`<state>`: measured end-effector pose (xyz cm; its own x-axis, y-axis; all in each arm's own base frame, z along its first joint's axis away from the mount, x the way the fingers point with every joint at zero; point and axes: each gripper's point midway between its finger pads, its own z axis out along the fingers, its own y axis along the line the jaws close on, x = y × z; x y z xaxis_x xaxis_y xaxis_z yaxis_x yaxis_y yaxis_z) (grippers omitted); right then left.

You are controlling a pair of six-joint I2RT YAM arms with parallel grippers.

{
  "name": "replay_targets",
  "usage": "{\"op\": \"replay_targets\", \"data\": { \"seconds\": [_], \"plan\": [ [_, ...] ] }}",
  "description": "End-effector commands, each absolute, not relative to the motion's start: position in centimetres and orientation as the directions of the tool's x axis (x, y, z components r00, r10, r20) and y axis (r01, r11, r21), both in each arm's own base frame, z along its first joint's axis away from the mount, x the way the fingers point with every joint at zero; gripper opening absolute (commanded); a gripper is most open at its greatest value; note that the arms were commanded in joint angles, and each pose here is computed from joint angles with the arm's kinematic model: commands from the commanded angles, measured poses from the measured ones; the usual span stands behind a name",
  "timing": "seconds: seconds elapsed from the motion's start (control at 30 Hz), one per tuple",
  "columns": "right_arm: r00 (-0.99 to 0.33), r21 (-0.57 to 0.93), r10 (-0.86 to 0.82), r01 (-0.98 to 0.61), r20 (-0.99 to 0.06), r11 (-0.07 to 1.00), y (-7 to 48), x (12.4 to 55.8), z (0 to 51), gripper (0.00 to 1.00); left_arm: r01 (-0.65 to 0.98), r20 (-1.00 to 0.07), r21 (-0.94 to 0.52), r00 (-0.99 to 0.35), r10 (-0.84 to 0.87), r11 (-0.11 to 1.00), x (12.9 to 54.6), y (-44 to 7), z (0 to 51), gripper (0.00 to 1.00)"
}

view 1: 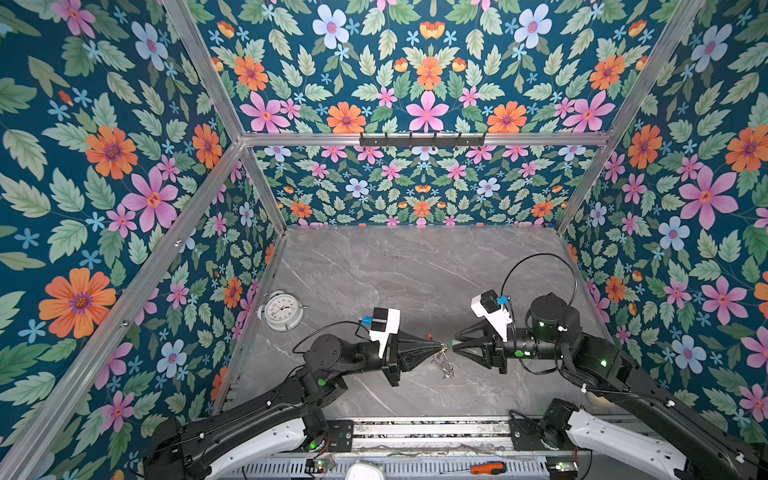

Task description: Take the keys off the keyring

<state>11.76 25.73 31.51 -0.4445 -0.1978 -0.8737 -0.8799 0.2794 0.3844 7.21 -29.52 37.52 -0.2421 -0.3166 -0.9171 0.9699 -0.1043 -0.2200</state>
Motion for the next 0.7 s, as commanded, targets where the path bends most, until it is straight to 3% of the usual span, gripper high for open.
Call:
{"op": "replay_targets", "data": {
  "seconds": [0.0, 0.17, 0.33, 0.67],
  "plan": [
    [-0.428, 0.373, -0.14, -0.877, -0.893, 0.304, 24.9, 11.8, 33.0, 0.48, 0.977, -0.908, -0.165, -0.203, -0.366, -0.132, 6.5, -29.0, 39.1, 0.0],
    [-0.369, 0.347, -0.038, -0.9, -0.929, 0.265, 24.6, 11.4, 37.5, 0.52, 0.977, -0.91, -0.166, -0.203, -0.361, -0.132, 6.6, -29.1, 38.9, 0.0],
    [-0.322, 0.322, 0.022, -0.936, -0.946, 0.144, 26.1, 10.4, 40.8, 0.54, 0.977, -0.91, -0.165, -0.203, -0.363, -0.134, 6.5, -29.1, 38.9, 0.0],
    [-0.289, 0.282, -0.044, -0.952, -0.956, 0.118, 29.0, 9.6, 39.0, 0.53, 0.979, -0.907, -0.169, -0.201, -0.369, -0.118, 6.8, -29.0, 38.9, 0.0]
  ]
}}
